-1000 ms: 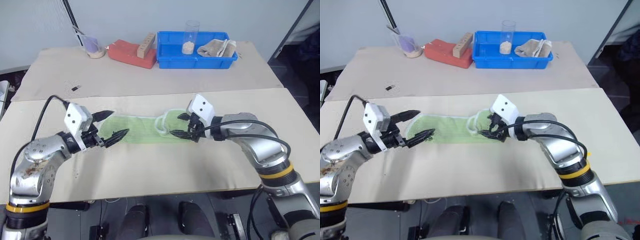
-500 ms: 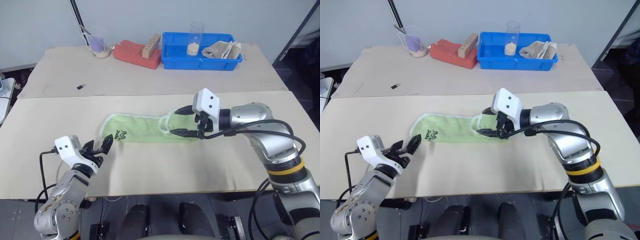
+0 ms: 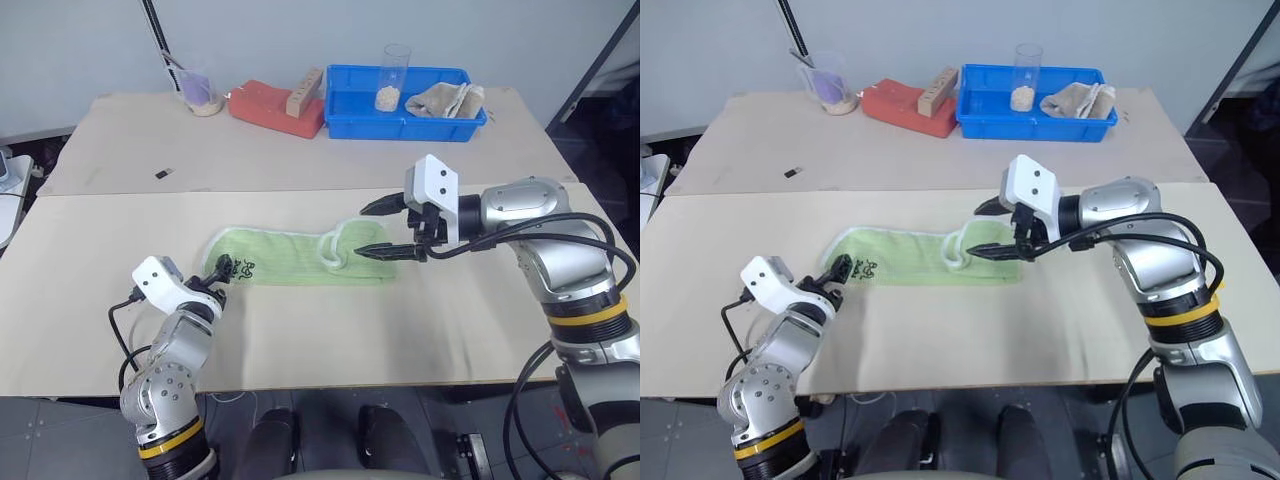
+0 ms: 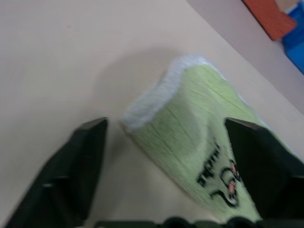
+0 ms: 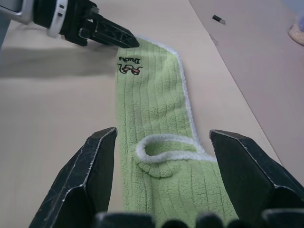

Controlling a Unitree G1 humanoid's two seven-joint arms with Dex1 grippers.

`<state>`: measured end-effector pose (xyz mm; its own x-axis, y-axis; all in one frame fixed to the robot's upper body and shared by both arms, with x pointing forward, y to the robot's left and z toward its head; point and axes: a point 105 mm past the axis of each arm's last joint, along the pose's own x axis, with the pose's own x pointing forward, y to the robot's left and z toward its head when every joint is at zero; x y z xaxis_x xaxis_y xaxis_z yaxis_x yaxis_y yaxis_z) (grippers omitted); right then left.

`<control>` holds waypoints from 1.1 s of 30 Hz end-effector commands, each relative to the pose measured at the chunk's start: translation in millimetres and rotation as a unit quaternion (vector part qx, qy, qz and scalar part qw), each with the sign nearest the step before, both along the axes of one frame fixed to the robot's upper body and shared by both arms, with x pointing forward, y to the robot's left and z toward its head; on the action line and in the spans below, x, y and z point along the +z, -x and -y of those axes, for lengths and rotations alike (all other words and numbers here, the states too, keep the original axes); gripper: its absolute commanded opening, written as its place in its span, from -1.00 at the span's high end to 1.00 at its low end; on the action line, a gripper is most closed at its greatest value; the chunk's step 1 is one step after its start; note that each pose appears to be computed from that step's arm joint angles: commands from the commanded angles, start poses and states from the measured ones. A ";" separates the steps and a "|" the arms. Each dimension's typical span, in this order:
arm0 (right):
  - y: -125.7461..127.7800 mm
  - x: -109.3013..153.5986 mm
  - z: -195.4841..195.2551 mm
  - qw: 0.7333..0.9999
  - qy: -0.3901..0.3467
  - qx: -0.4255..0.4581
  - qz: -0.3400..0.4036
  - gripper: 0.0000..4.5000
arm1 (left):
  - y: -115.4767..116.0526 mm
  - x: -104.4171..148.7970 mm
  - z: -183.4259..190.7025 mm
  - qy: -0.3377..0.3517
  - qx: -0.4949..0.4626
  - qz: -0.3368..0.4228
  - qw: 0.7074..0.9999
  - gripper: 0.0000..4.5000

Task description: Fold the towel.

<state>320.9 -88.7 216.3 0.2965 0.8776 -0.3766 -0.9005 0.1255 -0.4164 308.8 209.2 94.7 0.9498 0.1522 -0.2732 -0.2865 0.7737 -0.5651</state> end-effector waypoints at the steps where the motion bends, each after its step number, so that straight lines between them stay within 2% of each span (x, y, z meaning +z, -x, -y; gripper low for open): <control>1: 4.6 19.4 0.8 0.999 -0.010 0.014 0.031 -0.57 | -6.5 0.6 -2.1 -0.011 0.009 -0.002 1.000 0.00; 5: 9.2 22.5 0.1 0.999 -0.016 0.025 0.033 -0.57 | -14.5 7.1 -0.6 -0.024 0.005 0.011 1.000 0.86; 6: 10.0 23.1 0.2 0.999 -0.017 0.026 0.033 -0.57 | -15.5 9.3 -0.2 -0.029 0.002 0.016 0.999 0.98; 12: 14.6 23.5 4.0 0.999 -0.021 0.022 0.033 -0.57 | -18.8 32.2 10.0 -0.081 -0.051 0.066 0.993 0.98; 14: 16.8 23.2 7.5 0.999 -0.019 0.016 0.031 -0.57 | -20.8 48.6 23.0 -0.124 -0.105 0.104 0.981 0.98; 15: 18.0 22.5 11.2 0.999 -0.017 0.010 0.030 -0.57 | -21.0 58.8 35.8 -0.150 -0.150 0.130 0.969 0.98; 17: 22.5 18.8 26.8 1.000 -0.005 -0.012 0.020 -0.57 | -15.0 80.6 79.3 -0.205 -0.282 0.194 0.917 0.98; 21: 28.8 12.6 52.6 0.998 0.012 -0.063 0.006 -0.57 | -9.8 92.8 134.4 -0.243 -0.420 0.250 0.838 0.98; 26: 38.4 9.7 71.1 0.994 0.019 -0.108 -0.004 -0.57 | -14.2 86.2 183.9 -0.232 -0.516 0.273 0.778 0.98; 33: 49.9 5.4 78.7 0.990 0.018 -0.143 -0.013 -0.57 | -19.8 67.3 217.5 -0.240 -0.585 0.276 0.723 0.98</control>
<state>274.5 -167.4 207.9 0.4908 0.7482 -0.4465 -0.8647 0.3555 -0.3548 331.6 -1.7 154.9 0.4897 -0.8719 -0.0101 0.8717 0.4893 0.0257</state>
